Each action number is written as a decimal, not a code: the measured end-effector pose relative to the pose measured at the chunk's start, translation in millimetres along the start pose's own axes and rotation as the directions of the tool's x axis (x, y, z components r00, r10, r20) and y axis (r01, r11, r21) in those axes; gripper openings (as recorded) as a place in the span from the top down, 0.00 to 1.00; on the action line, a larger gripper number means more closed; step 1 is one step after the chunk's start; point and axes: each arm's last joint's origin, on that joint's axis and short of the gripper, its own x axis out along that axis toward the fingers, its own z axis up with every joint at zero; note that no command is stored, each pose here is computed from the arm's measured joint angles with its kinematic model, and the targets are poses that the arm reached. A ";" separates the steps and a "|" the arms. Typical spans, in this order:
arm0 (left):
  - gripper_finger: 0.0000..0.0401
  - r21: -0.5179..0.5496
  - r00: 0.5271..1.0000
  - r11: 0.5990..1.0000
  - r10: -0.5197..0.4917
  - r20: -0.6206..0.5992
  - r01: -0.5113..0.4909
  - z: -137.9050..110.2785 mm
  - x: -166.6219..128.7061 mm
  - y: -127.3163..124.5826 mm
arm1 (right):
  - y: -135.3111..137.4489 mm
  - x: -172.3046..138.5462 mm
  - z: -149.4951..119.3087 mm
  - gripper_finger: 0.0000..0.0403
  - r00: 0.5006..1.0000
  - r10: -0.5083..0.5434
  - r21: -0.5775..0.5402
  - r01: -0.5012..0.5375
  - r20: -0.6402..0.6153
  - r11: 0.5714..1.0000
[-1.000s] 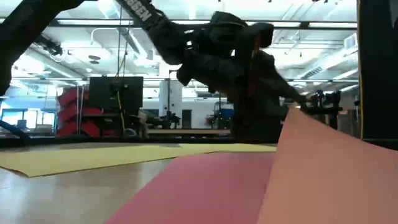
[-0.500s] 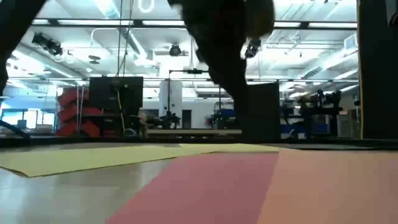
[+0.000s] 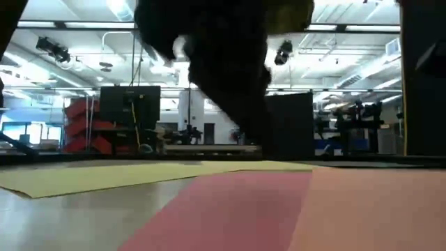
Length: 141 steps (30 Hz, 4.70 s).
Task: Organize paper
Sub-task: Stack the orange paper on top of the orange paper
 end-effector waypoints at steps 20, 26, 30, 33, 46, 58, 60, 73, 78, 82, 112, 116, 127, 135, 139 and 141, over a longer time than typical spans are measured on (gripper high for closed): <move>0.76 -0.027 0.997 0.997 -0.068 -0.047 0.067 -29.3 18.0 -0.3 | -10.5 18.5 -18.8 0.74 0.927 -0.001 -0.008 -0.002 -0.375 1.000; 0.76 -0.026 0.996 0.997 -0.069 -0.050 0.068 -29.9 18.8 -0.4 | -17.5 6.8 -24.2 0.74 0.898 -0.061 -0.005 0.066 -0.437 0.998; 0.76 -0.026 0.996 0.997 -0.071 -0.052 0.070 -30.4 19.2 -0.7 | -24.0 -6.4 -29.2 0.74 0.864 -0.124 -0.004 0.140 -0.488 0.990; 0.76 -0.026 0.996 0.997 -0.072 -0.054 0.071 -30.7 19.6 -0.7 | -27.3 -14.3 -32.4 0.74 0.845 -0.160 -0.012 0.179 -0.511 0.984; 0.76 -0.026 0.996 0.997 -0.075 -0.047 0.074 -30.5 20.2 -1.0 | -13.9 -14.3 14.4 0.74 0.986 -0.136 -0.050 0.132 -0.093 0.990; 0.76 -0.025 0.996 0.997 -0.079 -0.039 0.078 -29.9 20.2 -1.6 | -32.6 32.0 54.0 0.74 0.995 -0.094 -0.111 0.092 -0.018 0.990; 0.76 -0.024 0.996 0.997 -0.079 -0.039 0.078 -29.9 20.2 -1.9 | -33.1 36.9 51.7 0.74 0.995 -0.094 -0.130 0.087 -0.044 0.988; 0.76 -0.024 0.996 0.996 -0.089 -0.031 0.088 -28.9 20.1 -2.5 | -26.1 36.4 28.6 0.74 0.974 -0.102 -0.187 0.064 -0.202 0.980; 0.76 -0.036 0.995 0.996 -0.088 -0.036 0.087 -29.2 20.0 -2.4 | -28.4 33.2 23.1 0.74 0.951 -0.123 -0.199 0.067 -0.284 0.978; 0.76 -0.048 0.995 0.995 -0.088 -0.039 0.086 -29.4 19.9 -2.4 | -30.5 31.8 20.3 0.74 0.934 -0.129 -0.217 0.057 -0.333 0.974; 0.76 -0.051 0.994 0.995 -0.084 -0.063 0.081 -32.3 20.1 -2.0 | -39.5 16.3 20.4 0.74 0.882 -0.216 -0.290 0.095 -0.419 0.952; 0.76 -0.051 0.995 0.995 -0.084 -0.063 0.081 -32.2 20.1 -2.0 | -35.0 1.8 30.7 0.74 0.918 -0.197 -0.271 0.103 -0.346 0.957; 0.76 -0.052 0.994 0.995 -0.088 -0.061 0.085 -32.0 20.1 -2.0 | -35.5 -3.3 28.1 0.74 0.913 -0.229 -0.248 0.149 -0.337 0.957; 0.76 -0.055 0.995 0.995 -0.091 -0.034 0.089 -20.8 9.4 -0.7 | -37.4 -28.8 32.3 0.74 0.936 -0.278 -0.216 0.232 -0.215 0.948; 0.76 -0.054 0.997 0.996 -0.073 -0.028 0.071 -18.7 3.5 1.3 | -39.2 -52.1 35.3 0.74 0.950 -0.287 -0.170 0.265 -0.121 0.949; 0.76 -0.057 0.997 0.996 -0.068 -0.022 0.067 -17.3 0.1 3.0 | -40.0 -63.4 36.6 0.74 0.953 -0.296 -0.148 0.285 -0.056 0.947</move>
